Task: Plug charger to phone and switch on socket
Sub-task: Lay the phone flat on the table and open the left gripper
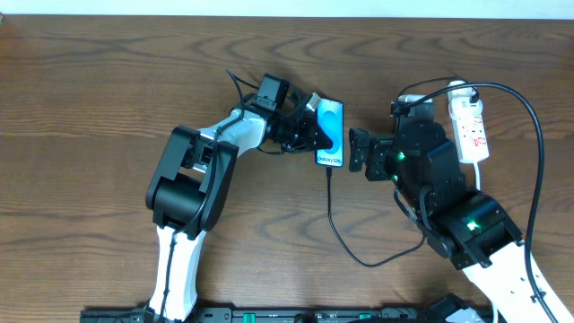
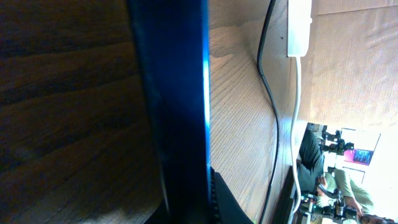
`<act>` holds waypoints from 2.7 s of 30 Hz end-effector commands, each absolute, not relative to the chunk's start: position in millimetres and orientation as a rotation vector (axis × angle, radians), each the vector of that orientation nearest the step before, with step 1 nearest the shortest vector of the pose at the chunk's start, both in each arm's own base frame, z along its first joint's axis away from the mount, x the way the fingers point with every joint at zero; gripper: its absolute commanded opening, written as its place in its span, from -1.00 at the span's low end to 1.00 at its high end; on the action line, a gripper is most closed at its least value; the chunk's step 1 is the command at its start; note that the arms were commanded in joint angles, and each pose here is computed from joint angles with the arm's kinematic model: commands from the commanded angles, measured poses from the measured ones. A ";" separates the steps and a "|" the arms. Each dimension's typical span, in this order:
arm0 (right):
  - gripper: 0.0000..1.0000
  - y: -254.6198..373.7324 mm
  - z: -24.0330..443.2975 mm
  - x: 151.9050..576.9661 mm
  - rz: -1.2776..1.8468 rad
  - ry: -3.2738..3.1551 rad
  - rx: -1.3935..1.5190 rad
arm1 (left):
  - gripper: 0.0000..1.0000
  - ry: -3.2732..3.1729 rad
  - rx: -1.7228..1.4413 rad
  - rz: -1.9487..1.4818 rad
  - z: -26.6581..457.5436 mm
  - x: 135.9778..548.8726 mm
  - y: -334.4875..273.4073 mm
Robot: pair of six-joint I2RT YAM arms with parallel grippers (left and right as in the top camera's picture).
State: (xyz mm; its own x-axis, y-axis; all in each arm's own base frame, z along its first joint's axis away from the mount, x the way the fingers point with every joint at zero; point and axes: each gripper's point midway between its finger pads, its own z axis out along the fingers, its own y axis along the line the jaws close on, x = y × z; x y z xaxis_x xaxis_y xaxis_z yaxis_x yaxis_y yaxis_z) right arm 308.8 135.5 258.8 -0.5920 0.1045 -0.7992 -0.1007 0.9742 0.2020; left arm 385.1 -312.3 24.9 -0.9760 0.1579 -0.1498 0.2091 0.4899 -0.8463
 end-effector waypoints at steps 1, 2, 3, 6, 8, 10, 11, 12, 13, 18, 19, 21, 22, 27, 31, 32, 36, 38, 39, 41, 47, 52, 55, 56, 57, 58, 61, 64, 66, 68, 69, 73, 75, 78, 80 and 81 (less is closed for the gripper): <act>0.99 132.6 266.5 311.4 0.280 2.168 0.031 | -0.83 2.684 0.330 -1.484 16.8 383.1 -310.2; 0.99 132.6 266.5 311.4 0.280 2.168 0.031 | -0.83 2.685 0.329 -1.485 16.8 383.1 -310.2; 0.98 132.7 266.6 311.4 0.280 2.168 0.031 | -0.74 2.693 0.310 -1.488 16.9 383.2 -310.2; 0.99 132.7 266.6 311.4 0.280 2.168 0.031 | -0.66 2.704 0.283 -1.494 16.9 383.2 -310.2; 0.99 132.7 266.6 311.4 0.280 2.168 0.031 | -0.66 2.703 0.283 -1.494 17.0 383.2 -310.3; 0.98 132.7 266.6 311.4 0.280 2.168 0.031 | -0.67 2.703 0.283 -1.494 17.0 383.2 -310.3; 0.99 132.7 266.6 311.4 0.280 2.168 0.031 | -0.66 2.704 0.283 -1.494 16.9 383.1 -310.2; 0.99 132.7 266.6 311.4 0.280 2.168 0.031 | -0.66 2.704 0.283 -1.494 16.9 383.1 -310.2; 0.98 132.7 266.6 311.4 0.280 2.168 0.031 | -0.66 2.704 0.283 -1.494 17.0 383.2 -310.2; 0.99 132.4 265.9 311.0 0.278 2.171 0.030 | -0.58 2.704 0.283 -1.494 16.8 383.1 -310.2; 0.99 132.3 265.5 310.7 0.277 2.173 0.030 | -0.57 2.704 0.283 -1.494 16.8 383.1 -310.2; 0.99 132.0 264.8 310.3 0.276 2.176 0.029 | -0.46 2.704 0.283 -1.494 17.0 383.2 -310.2; 0.99 131.9 264.5 310.1 0.275 2.177 0.029 | -0.43 2.704 0.283 -1.494 17.0 383.2 -310.2; 0.99 131.3 262.9 309.1 0.270 2.185 0.028 | -0.30 2.704 0.283 -1.493 16.8 383.2 -310.2; 0.99 131.3 262.8 309.1 0.270 2.186 0.028 | -0.23 2.704 0.283 -1.493 16.8 383.2 -310.2; 0.98 131.2 262.6 309.0 0.270 2.186 0.028 | -0.21 2.705 0.282 -1.488 16.4 383.5 -309.9; 0.98 131.2 262.3 308.8 0.269 2.188 0.027 | -0.16 2.705 0.282 -1.488 16.4 383.6 -309.9; 0.99 131.1 262.3 308.8 0.269 2.188 0.028 | 0.04 2.704 0.283 -1.488 16.5 383.7 -310.0; 0.98 131.2 262.3 308.8 0.269 2.188 0.027 | 0.10 2.704 0.283 -1.488 16.5 383.7 -310.0; 0.99 131.1 262.2 308.7 0.269 2.189 0.027 | 0.24 2.704 0.283 -1.488 16.5 383.7 -310.0; 0.99 130.9 261.4 308.2 0.267 2.192 0.026 | 0.47 2.704 0.282 -1.487 16.4 383.7 -309.9; 0.99 128.5 254.8 303.9 0.250 2.224 0.021 | 0.67 2.734 0.258 -1.444 11.0 383.8 -306.2; 0.99 126.6 247.7 298.7 0.237 2.260 0.012 | 0.76 2.790 0.214 -1.371 1.7 382.4 -298.7; 0.99 126.9 245.6 296.9 0.238 2.271 0.006 | 0.79 2.808 0.199 -1.344 -1.4 382.2 -295.8; 0.99 128.0 244.4 295.6 0.245 2.279 0.001 | 0.79 2.821 0.187 -1.323 -3.7 382.2 -293.4; 0.99 134.4 241.5 291.3 0.289 2.302 -0.025 | 0.85 2.859 0.153 -1.252 -11.1 382.2 -285.8; 0.98 139.1 241.0 289.4 0.321 2.310 -0.040 | 0.88 2.885 0.129 -1.205 -15.9 382.0 -280.1; 0.99 139.1 240.8 289.6 0.320 2.310 -0.040 | 0.88 2.908 0.109 -1.145 -21.2 382.4 -274.5; 0.99 139.1 240.9 289.6 0.320 2.310 -0.040 | 0.89 2.921 0.098 -1.109 -24.2 382.5 -271.2; 0.99 139.2 241.0 289.7 0.321 2.309 -0.040 | 0.88 2.933 0.089 -1.084 -26.5 381.9 -268.6; 0.98 139.2 240.8 289.8 0.320 2.310 -0.040 | 0.89 2.942 0.082 -1.061 -28.4 381.8 -266.3; 0.99 140.3 239.0 291.7 0.318 2.313 -0.040 | 0.89 2.971 0.057 -0.963 -35.7 382.0 -256.9; 0.99 141.3 237.0 293.3 0.316 2.318 -0.041 | 0.89 2.974 0.052 -0.935 -37.5 383.0 -254.3; 0.99 142.9 234.3 296.0 0.314 2.323 -0.041 | 0.90 2.974 0.048 -0.912 -38.9 384.3 -252.3; 0.98 145.5 228.5 300.5 0.307 2.335 -0.043 | 0.91 2.977 0.031 -0.797 -45.2 389.7 -241.8; 0.99 145.8 227.4 301.1 0.305 2.338 -0.043 | 0.90 2.977 0.027 -0.775 -46.4 390.7 -239.7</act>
State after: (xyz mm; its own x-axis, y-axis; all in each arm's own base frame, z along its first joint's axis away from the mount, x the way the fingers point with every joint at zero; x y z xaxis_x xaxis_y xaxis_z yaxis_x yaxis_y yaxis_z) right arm 296.1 144.9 225.6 -0.7073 0.0441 -0.7055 -0.1362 0.9708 0.1973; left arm 392.5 -289.9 28.6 -0.9904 0.0751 -0.1156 0.1357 0.6806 -0.7200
